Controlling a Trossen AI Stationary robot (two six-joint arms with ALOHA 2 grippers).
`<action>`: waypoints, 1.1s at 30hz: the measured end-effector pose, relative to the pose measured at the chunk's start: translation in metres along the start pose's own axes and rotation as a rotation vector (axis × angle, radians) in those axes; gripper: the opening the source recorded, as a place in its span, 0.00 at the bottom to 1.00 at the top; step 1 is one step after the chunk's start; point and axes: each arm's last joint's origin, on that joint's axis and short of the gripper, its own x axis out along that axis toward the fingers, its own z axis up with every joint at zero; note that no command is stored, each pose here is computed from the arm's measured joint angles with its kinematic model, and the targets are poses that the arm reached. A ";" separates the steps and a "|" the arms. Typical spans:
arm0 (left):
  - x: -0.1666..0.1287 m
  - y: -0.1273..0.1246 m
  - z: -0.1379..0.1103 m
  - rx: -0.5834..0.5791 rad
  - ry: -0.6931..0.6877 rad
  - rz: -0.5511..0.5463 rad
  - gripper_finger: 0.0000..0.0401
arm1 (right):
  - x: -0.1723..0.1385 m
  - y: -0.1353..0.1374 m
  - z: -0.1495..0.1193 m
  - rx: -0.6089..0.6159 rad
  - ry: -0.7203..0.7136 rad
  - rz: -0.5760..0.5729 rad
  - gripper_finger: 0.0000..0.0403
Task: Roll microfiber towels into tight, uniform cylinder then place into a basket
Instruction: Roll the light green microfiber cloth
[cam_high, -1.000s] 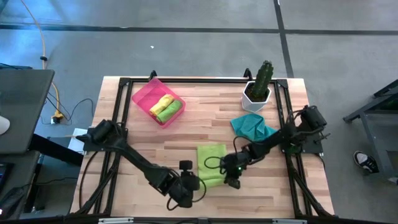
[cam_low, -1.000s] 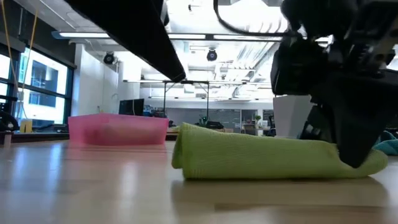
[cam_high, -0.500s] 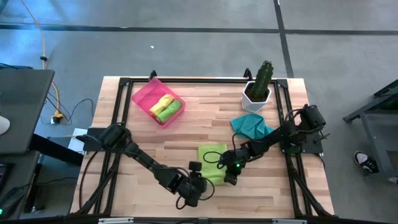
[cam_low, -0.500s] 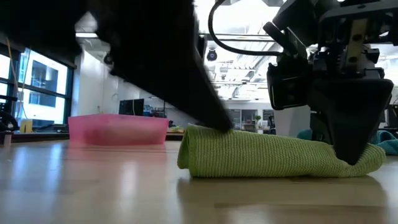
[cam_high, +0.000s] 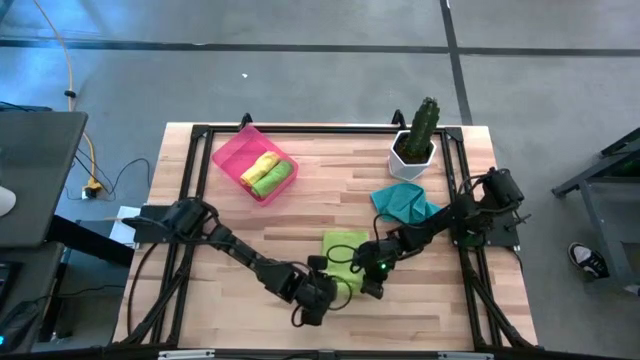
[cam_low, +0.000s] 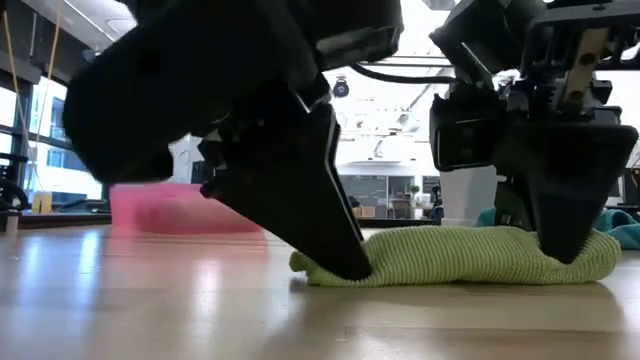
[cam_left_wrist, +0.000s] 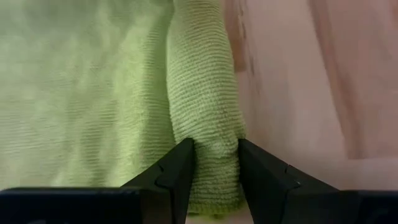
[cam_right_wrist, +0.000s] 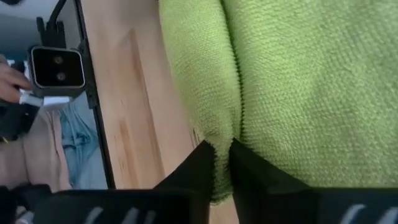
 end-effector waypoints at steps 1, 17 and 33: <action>0.000 0.002 0.001 -0.016 0.012 -0.040 0.29 | 0.000 0.000 0.000 -0.019 0.000 0.001 0.12; 0.003 0.009 0.002 -0.410 0.197 -0.359 0.29 | -0.038 0.048 -0.011 -0.847 -0.148 0.027 0.26; 0.012 0.034 0.009 -0.559 0.207 -0.388 0.29 | 0.004 0.064 -0.060 -1.138 -0.253 -0.325 0.22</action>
